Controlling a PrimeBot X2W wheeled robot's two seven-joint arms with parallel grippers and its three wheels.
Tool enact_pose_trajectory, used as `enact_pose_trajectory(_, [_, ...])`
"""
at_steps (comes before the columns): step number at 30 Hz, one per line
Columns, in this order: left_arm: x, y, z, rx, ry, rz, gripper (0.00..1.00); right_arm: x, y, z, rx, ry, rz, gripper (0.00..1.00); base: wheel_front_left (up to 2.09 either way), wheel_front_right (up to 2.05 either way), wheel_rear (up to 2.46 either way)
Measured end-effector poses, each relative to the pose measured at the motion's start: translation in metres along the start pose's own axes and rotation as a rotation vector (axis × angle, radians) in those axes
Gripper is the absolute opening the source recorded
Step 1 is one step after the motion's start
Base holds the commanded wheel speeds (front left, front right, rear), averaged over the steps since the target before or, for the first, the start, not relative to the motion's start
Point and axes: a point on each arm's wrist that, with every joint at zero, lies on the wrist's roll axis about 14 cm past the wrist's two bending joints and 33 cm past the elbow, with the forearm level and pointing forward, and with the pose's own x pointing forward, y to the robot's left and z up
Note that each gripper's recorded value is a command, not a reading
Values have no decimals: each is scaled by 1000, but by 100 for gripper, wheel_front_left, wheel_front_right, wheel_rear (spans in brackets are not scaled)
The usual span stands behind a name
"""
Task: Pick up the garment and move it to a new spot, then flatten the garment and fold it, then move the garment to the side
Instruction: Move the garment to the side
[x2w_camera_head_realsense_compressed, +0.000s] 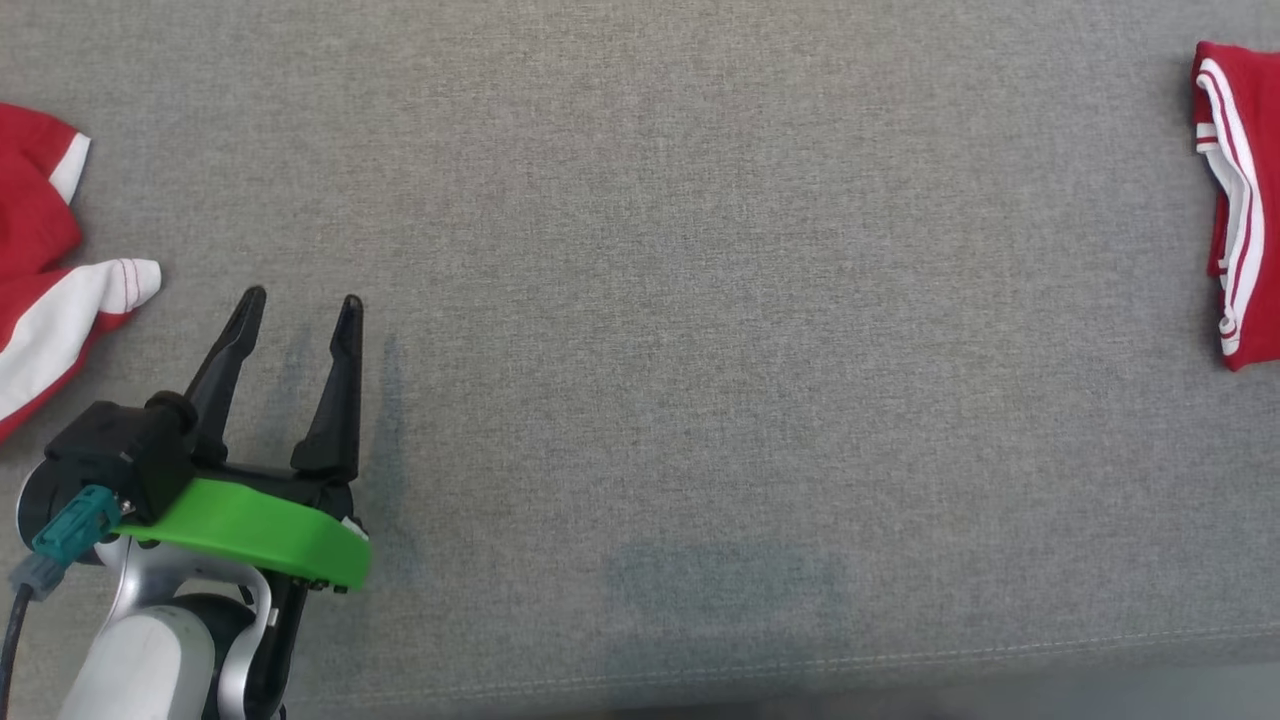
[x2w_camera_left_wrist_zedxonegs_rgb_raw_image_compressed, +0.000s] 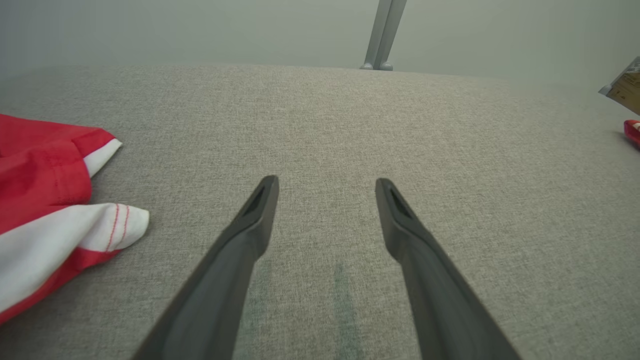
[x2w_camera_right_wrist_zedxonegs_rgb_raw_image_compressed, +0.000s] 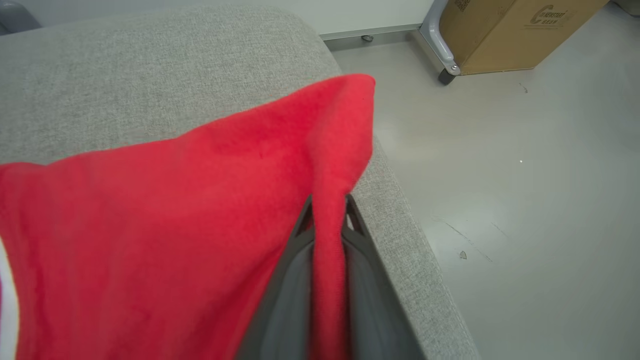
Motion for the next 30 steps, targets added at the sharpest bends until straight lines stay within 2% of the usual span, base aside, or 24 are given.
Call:
enact_pose_trajectory(3, [5, -4, -2, -3, 4, -14, 100, -1, -9, -6, -9, -1, -26, 0, 0, 0, 0])
enact_pose_trajectory(4, [6, -5, -3, -5, 7, -18, 100, -2, -12, -6, -14, -7, -34, 6, 0, 0, 0])
enact_pose_trajectory(5, [7, -6, -5, -7, 13, -21, 100, -2, -15, -4, -22, -19, -43, 32, 0, 0, 0])
enact_pose_trajectory(6, [8, -7, -6, -8, 18, -25, 100, -2, -19, -1, -34, -40, -59, 45, 0, 0, 0])
enact_pose_trajectory(7, [8, -9, -8, -10, 24, -29, 100, -2, -22, 4, -47, -64, -77, 100, 0, 0, 0])
enact_pose_trajectory(12, [10, -12, -10, -15, 28, -37, 100, -4, -31, 31, -99, -192, -115, 100, 0, 0, 0])
enact_pose_trajectory(16, [10, -15, -8, -33, 16, -32, 100, -8, -23, 54, -90, -316, -105, 100, 0, 0, 0])
enact_pose_trajectory(23, [10, -11, 2, -35, -40, -8, 100, -32, 31, 98, -67, -591, 24, 100, 0, 0, 0])
enact_pose_trajectory(27, [6, -12, 8, -42, -69, -1, 100, -50, 54, 109, -39, -651, 90, 100, 0, 0, 0])
enact_pose_trajectory(30, [1, -12, 14, -35, -92, 3, 100, -63, 65, 103, -18, -655, 128, 100, 0, 0, 0])
